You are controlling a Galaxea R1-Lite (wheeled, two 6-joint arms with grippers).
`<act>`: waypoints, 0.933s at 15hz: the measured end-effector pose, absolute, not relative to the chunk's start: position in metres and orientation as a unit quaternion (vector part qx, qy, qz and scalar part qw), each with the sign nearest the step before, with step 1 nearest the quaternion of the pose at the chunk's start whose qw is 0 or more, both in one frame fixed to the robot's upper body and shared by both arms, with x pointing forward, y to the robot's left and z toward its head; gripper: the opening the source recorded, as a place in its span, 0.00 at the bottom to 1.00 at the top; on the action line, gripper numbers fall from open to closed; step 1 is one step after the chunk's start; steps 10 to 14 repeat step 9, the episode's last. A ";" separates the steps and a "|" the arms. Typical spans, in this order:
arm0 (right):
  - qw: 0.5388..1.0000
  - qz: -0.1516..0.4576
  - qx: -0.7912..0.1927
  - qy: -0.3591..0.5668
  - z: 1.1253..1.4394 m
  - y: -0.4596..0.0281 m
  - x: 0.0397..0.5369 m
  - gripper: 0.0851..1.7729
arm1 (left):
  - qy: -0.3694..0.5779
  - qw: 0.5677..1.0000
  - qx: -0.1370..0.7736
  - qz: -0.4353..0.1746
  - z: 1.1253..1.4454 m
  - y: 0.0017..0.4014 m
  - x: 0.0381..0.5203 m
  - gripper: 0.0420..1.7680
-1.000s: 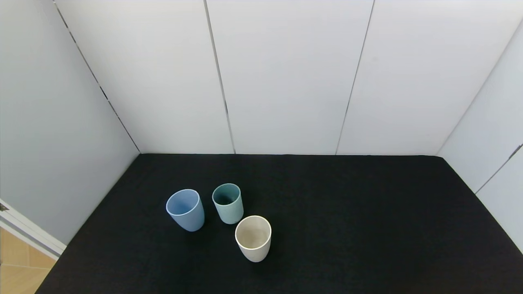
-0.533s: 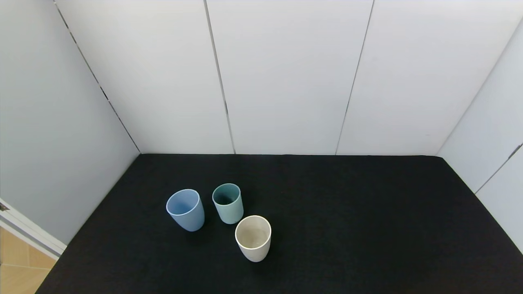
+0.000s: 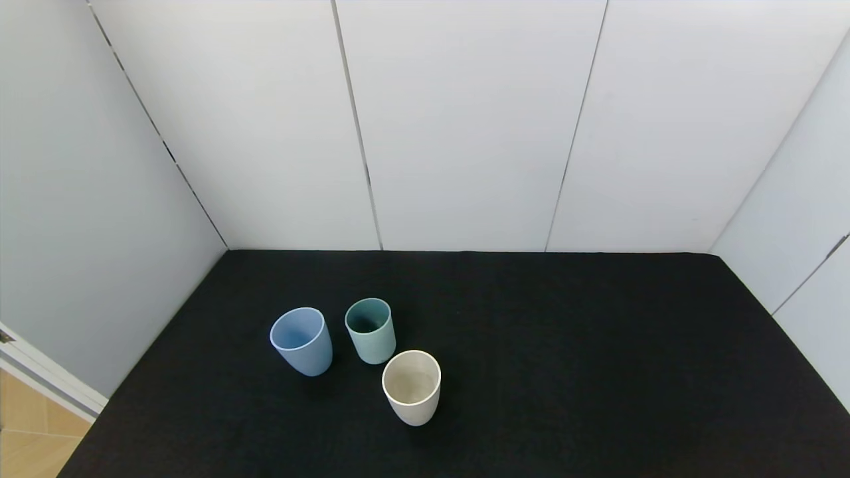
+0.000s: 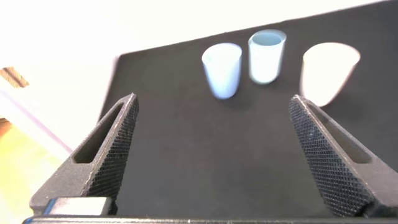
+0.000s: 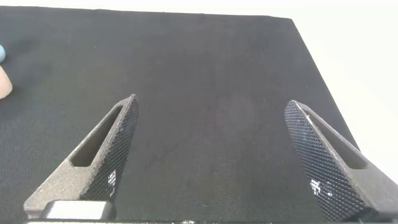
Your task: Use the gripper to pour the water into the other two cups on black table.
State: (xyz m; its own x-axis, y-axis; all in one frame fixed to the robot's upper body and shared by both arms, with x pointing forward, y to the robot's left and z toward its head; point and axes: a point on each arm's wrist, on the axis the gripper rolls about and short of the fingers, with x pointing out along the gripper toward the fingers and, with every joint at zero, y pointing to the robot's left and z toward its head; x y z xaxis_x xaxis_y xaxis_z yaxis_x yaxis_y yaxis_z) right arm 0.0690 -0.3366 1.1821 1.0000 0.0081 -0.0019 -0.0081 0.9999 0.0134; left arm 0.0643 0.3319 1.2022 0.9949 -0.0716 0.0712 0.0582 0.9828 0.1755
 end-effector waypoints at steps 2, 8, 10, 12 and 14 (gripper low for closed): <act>1.000 0.004 0.007 0.001 1.182 -0.337 0.069 0.96 | -0.004 0.996 0.082 -0.029 1.186 0.332 0.068 0.97; 1.000 0.004 0.007 0.001 1.182 -0.337 0.069 0.96 | 0.006 1.000 0.014 -0.010 1.181 0.333 0.069 0.97; 1.000 0.004 0.007 0.001 1.182 -0.337 0.069 0.96 | 0.007 1.000 0.012 -0.009 1.181 0.333 0.069 0.97; 1.000 0.004 0.007 0.001 1.182 -0.337 0.069 0.96 | 0.007 1.000 0.012 -0.009 1.181 0.333 0.069 0.97; 1.000 0.004 0.007 0.001 1.182 -0.337 0.069 0.96 | 0.007 1.000 0.012 -0.009 1.181 0.333 0.069 0.97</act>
